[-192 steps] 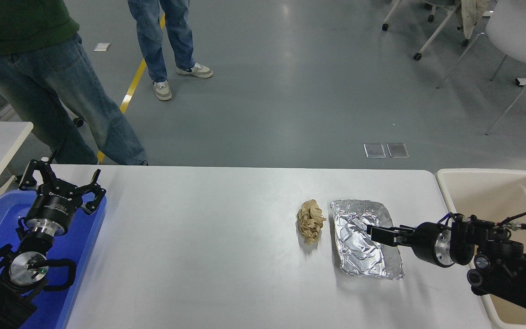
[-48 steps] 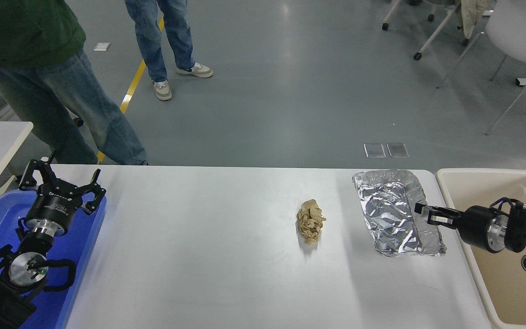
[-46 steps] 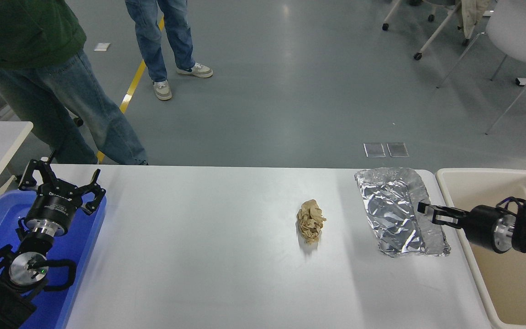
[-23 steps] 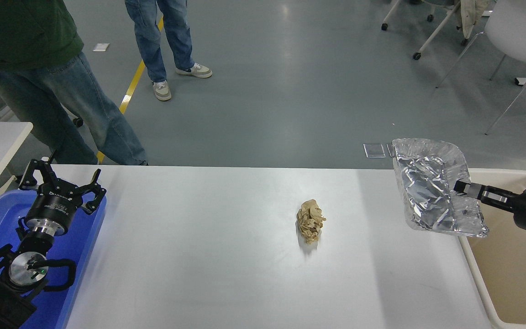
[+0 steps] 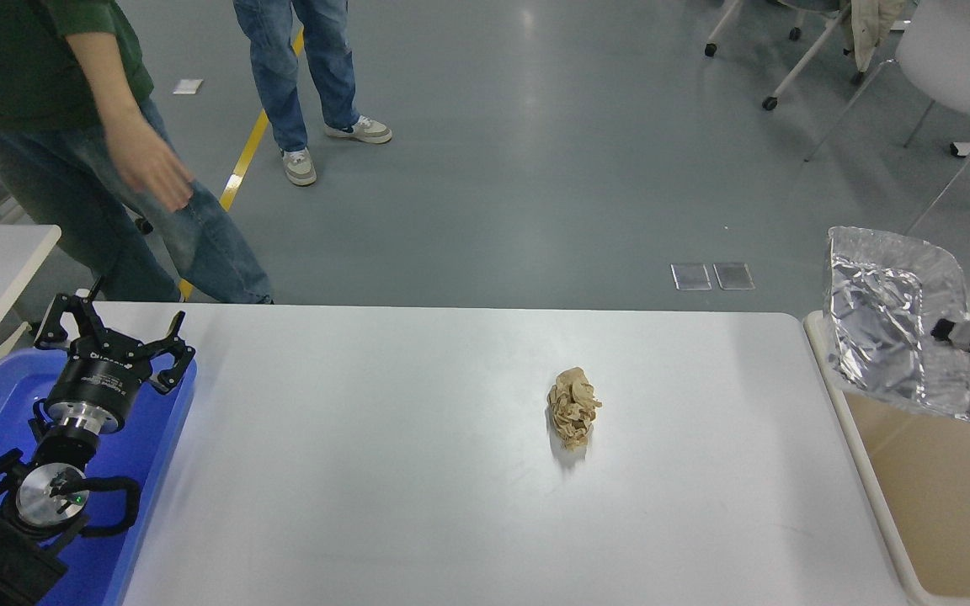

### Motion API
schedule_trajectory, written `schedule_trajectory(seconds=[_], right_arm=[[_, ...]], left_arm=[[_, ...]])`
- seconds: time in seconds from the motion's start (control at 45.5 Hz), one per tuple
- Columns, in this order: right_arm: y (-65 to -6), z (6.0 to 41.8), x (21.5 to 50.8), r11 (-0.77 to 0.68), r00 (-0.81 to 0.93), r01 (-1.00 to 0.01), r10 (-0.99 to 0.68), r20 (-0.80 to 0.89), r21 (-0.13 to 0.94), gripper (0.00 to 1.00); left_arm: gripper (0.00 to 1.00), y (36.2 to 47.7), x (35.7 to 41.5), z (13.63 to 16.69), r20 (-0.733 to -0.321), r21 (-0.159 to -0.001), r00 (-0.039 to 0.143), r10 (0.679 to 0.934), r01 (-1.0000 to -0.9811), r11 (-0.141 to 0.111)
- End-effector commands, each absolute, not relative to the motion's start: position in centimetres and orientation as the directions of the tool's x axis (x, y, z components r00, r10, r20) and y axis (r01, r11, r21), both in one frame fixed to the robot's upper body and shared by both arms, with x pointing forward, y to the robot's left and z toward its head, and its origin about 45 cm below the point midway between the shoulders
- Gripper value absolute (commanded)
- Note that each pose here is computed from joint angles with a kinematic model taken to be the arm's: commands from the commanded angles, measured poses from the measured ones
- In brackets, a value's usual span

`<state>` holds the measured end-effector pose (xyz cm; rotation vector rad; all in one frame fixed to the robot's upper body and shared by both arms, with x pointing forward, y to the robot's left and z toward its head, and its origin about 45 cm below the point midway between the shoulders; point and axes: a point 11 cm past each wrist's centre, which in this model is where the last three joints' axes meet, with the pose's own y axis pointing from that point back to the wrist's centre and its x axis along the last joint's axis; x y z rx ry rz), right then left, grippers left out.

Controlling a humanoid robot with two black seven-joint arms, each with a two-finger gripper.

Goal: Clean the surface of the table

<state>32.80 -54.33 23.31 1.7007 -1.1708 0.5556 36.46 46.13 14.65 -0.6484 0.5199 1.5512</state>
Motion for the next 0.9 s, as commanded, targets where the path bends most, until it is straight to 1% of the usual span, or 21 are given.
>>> schedule_trajectory(seconds=[0.0,0.022,0.044,0.242,0.615,0.879], right_arm=[[-57.3,20.2,31.6,0.042,0.398,-0.878,-0.486,0.778,0.476,0.00],[-57.4,19.8,31.5,0.048,0.397,-0.876,-0.491,0.775,0.480,0.00],[-57.6,19.4,31.3,0.058,0.394,-0.874,-0.496,0.774,0.483,0.00],[-60.1,17.4,29.3,0.166,0.340,-0.853,-0.541,0.769,0.494,0.00],[-60.6,13.2,29.5,0.301,0.301,-0.821,-0.493,0.816,0.484,0.00],[-60.3,11.9,29.4,0.377,0.288,-0.797,-0.451,0.845,0.472,0.00]], left_arm=[[1.00,46.1,36.45,14.63,-0.676,-0.052,-0.027,0.737,-0.9951,-0.084],[1.00,46.1,36.51,14.69,-0.676,-0.053,-0.026,0.737,-0.9951,-0.084],[1.00,46.1,36.45,14.63,-0.676,-0.052,-0.027,0.737,-0.9951,-0.084],[1.00,46.1,36.45,14.63,-0.676,-0.052,-0.027,0.737,-0.9951,-0.084],[1.00,46.1,36.45,14.63,-0.676,-0.052,-0.027,0.737,-0.9951,-0.084],[1.00,46.1,36.45,14.63,-0.676,-0.052,-0.027,0.737,-0.9951,-0.084]])
